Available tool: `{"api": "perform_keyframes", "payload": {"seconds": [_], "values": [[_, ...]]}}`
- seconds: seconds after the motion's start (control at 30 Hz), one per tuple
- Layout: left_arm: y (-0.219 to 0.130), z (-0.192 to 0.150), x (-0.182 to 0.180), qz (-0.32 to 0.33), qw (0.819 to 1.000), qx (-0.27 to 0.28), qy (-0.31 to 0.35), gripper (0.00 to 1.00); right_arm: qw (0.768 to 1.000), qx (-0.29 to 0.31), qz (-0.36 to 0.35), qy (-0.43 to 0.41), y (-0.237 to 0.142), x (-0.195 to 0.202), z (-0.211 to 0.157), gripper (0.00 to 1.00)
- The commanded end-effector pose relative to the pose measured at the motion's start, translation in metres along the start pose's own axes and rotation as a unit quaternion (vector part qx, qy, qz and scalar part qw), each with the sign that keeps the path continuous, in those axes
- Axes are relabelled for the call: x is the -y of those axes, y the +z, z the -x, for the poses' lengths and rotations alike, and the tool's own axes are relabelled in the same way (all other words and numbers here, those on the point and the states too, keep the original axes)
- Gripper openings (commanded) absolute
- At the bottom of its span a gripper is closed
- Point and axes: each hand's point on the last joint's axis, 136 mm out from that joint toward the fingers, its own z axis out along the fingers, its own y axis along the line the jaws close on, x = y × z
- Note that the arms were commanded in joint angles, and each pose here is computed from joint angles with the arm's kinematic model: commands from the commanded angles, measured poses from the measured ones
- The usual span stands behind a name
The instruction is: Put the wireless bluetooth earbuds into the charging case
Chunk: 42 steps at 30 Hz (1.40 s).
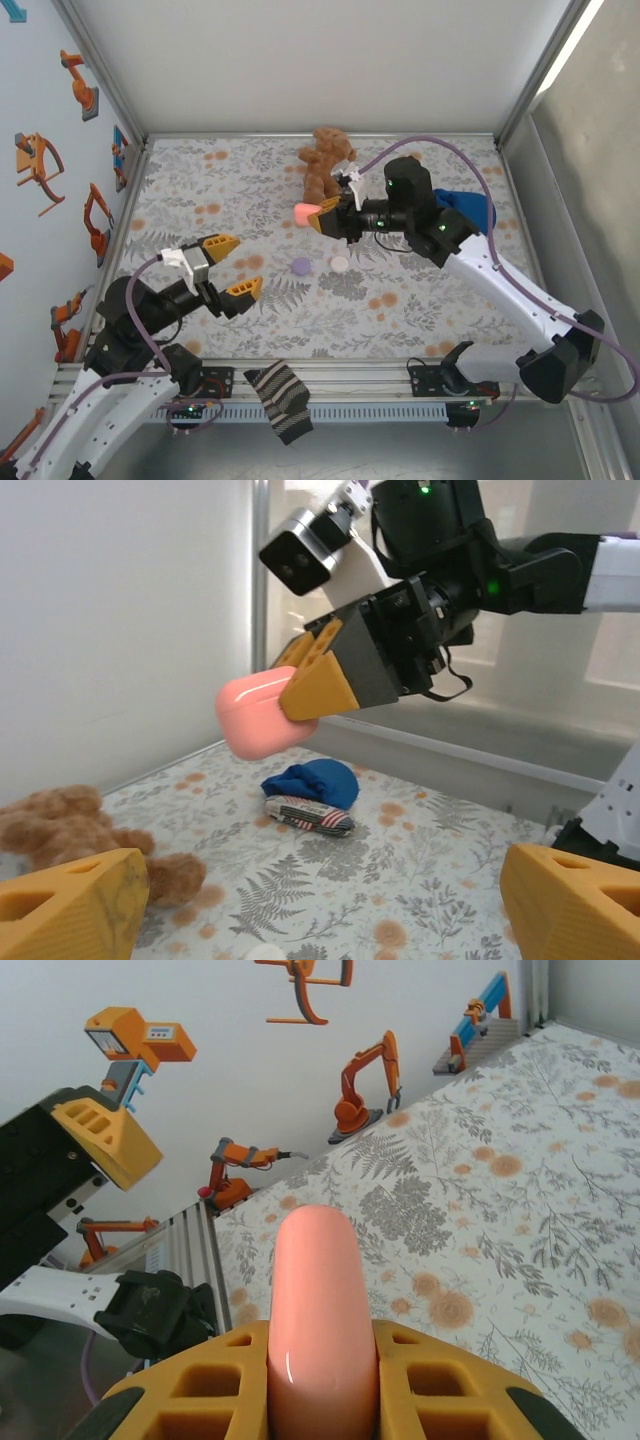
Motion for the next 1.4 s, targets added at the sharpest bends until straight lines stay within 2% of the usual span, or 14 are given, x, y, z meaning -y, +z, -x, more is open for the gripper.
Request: {"api": "perform_keyframes", "payload": {"seconds": [0.0, 0.2, 0.37, 0.57, 0.7, 0.83, 1.03, 1.2, 1.37], "values": [[-0.015, -0.007, -0.022, 0.080, 0.996, -0.038, 0.023, 0.92, 0.999, 0.010, -0.010, 0.040, -0.006, 0.009, -0.004, 0.03], [-0.034, -0.016, -0.052, 0.177, 0.978, -0.095, 0.050, 0.99, 0.992, -0.023, -0.039, 0.115, -0.004, 0.037, -0.049, 0.02], [-0.056, -0.025, -0.078, 0.258, 0.949, -0.158, 0.090, 0.96, 0.983, -0.056, -0.051, 0.166, -0.002, 0.049, -0.088, 0.02], [-0.063, -0.035, -0.080, 0.264, 0.942, -0.174, 0.117, 0.96, 0.969, -0.089, -0.065, 0.220, 0.002, 0.060, -0.130, 0.03], [-0.069, -0.051, -0.091, 0.295, 0.930, -0.186, 0.116, 0.96, 0.956, -0.106, -0.066, 0.264, 0.008, 0.066, -0.157, 0.02], [-0.079, -0.058, -0.099, 0.329, 0.922, -0.177, 0.105, 0.96, 0.938, -0.145, -0.068, 0.306, 0.015, 0.072, -0.189, 0.02], [-0.092, -0.073, -0.110, 0.368, 0.900, -0.211, 0.102, 0.96, 0.922, -0.184, -0.058, 0.335, 0.029, 0.074, -0.223, 0.02], [-0.086, -0.086, -0.111, 0.356, 0.898, -0.235, 0.105, 0.96, 0.914, -0.198, -0.044, 0.351, 0.043, 0.077, -0.239, 0.02], [-0.074, -0.113, -0.116, 0.338, 0.886, -0.300, 0.105, 0.96, 0.906, -0.219, -0.035, 0.360, 0.059, 0.078, -0.255, 0.02]]}}
